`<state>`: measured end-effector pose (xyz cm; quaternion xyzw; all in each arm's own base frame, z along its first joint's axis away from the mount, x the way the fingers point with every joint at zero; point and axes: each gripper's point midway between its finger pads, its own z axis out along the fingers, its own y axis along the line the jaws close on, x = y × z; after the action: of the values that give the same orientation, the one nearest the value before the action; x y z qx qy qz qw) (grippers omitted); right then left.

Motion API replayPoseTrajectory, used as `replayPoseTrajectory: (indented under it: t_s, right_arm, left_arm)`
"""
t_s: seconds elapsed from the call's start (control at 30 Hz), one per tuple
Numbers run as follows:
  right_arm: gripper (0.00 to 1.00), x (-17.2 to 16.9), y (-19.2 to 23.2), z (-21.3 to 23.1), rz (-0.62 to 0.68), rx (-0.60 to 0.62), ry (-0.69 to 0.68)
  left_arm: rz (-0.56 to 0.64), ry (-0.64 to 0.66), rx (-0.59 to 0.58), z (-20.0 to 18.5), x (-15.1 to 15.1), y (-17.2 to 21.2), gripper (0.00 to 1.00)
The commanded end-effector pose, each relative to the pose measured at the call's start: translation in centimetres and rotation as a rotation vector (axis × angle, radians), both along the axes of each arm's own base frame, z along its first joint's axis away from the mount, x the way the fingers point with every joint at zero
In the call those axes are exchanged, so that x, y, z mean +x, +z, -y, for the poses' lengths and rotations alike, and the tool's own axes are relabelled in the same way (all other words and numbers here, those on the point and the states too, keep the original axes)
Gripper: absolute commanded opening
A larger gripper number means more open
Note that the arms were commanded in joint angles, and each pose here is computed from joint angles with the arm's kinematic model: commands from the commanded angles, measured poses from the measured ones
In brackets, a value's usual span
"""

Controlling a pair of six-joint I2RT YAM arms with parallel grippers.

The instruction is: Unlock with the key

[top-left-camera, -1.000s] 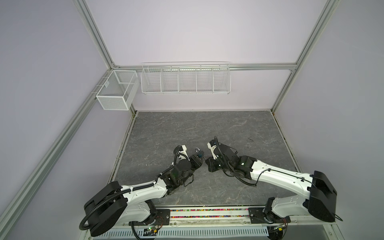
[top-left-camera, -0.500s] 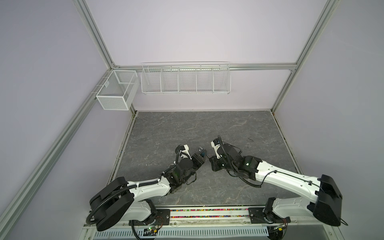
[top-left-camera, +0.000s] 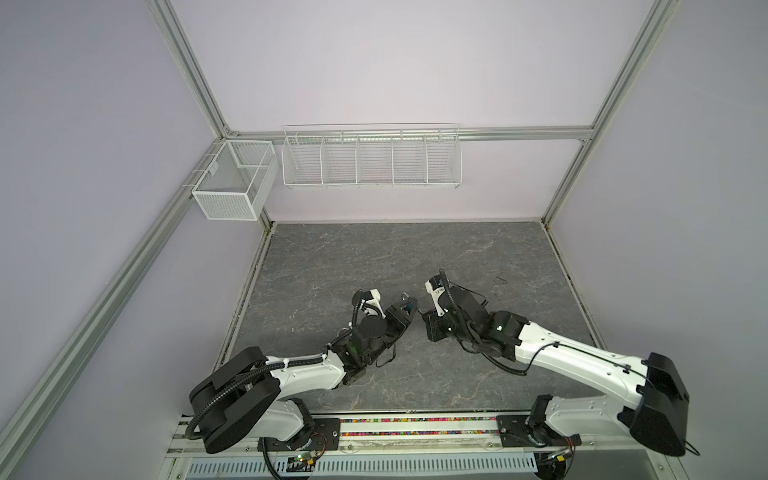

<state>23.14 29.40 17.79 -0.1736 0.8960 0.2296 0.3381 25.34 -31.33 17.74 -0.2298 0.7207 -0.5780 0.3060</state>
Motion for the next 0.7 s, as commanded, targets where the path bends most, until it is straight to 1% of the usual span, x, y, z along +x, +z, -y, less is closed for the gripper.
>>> replayPoseTrajectory:
  t_s: [0.0,0.1,0.17,0.3,0.4,0.53,0.67]
  right_arm:
    - [0.07,0.9,5.3,-4.4,0.133,0.210,0.068]
    - [0.07,0.6,4.8,-5.5,0.128,0.213,0.090]
    - [0.07,0.7,4.9,-5.7,0.129,0.217,0.090]
    - [0.07,0.6,5.5,-5.0,0.148,0.193,0.088]
    - [0.07,1.1,5.8,-3.5,0.164,0.176,0.060]
    - [0.07,2.0,5.9,-2.1,0.153,0.178,0.019]
    - [0.07,2.1,6.0,-2.8,0.139,0.211,0.013]
  left_arm:
    - [-0.024,-0.170,-0.103,2.8,-2.5,1.1,0.00]
    - [-0.035,-0.172,-0.171,3.2,-2.4,1.7,0.00]
    - [-0.041,-0.174,-0.190,3.3,-2.3,1.6,0.00]
    - [-0.050,-0.184,-0.176,3.5,-2.4,0.8,0.00]
    - [-0.051,-0.193,-0.163,3.5,-2.6,0.4,0.00]
    - [-0.061,-0.188,-0.128,3.3,-2.7,-0.4,0.00]
    - [-0.049,-0.170,-0.132,3.0,-2.5,-0.2,0.00]
